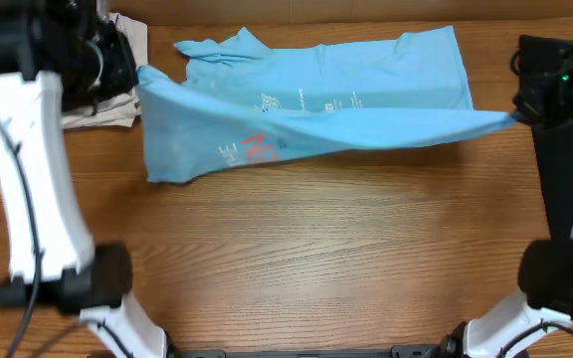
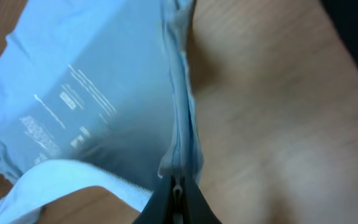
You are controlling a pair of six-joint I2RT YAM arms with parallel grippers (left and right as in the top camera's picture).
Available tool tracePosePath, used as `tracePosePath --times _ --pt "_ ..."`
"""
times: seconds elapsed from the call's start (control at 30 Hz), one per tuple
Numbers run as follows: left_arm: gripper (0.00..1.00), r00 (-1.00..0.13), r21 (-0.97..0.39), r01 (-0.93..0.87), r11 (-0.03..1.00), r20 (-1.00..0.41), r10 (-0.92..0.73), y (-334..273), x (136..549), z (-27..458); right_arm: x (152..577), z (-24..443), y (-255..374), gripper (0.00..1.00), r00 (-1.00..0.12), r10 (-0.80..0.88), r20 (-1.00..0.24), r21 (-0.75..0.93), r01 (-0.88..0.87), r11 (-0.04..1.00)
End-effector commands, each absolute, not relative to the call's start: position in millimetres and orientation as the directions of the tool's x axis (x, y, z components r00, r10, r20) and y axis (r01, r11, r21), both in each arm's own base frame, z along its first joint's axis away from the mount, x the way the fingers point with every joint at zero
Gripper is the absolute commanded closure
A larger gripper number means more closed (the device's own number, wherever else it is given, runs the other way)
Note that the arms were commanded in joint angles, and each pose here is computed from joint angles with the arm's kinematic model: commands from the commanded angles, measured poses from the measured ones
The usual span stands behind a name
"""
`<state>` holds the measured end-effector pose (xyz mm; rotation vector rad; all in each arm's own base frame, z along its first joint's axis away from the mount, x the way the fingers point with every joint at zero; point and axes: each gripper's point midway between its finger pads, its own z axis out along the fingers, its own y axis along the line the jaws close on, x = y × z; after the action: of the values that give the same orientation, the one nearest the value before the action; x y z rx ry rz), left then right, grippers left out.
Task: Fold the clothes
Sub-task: 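Lay the shirt flat on the table with both grippers, pulling back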
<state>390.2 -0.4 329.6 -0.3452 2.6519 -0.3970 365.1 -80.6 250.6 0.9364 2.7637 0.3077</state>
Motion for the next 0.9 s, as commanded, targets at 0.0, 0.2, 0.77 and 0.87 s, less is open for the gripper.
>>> tracePosePath --times 0.0,0.2,0.77,0.87 --pt "0.96 -0.903 -0.328 -0.131 0.936 -0.349 -0.249 -12.9 356.9 327.6 343.5 267.3 -83.2 0.96 -0.762 0.623 -0.174 0.224 0.586 0.779" --pt "0.96 -0.942 -0.329 -0.142 0.934 -0.245 -0.230 -22.5 303.4 302.7 306.8 263.4 -83.5 0.96 -0.724 0.663 -0.189 0.176 0.639 0.748" --pt "0.96 -0.945 -0.335 -0.208 0.919 -0.172 -0.277 -34.8 185.0 266.7 234.3 249.1 -115.0 0.96 -0.568 0.809 -0.149 0.183 0.788 0.588" --pt "0.96 -0.947 -0.359 -0.222 0.907 -0.144 -0.288 -40.4 172.0 257.7 230.9 229.3 -111.1 0.96 -0.579 0.809 -0.102 0.163 0.792 0.588"
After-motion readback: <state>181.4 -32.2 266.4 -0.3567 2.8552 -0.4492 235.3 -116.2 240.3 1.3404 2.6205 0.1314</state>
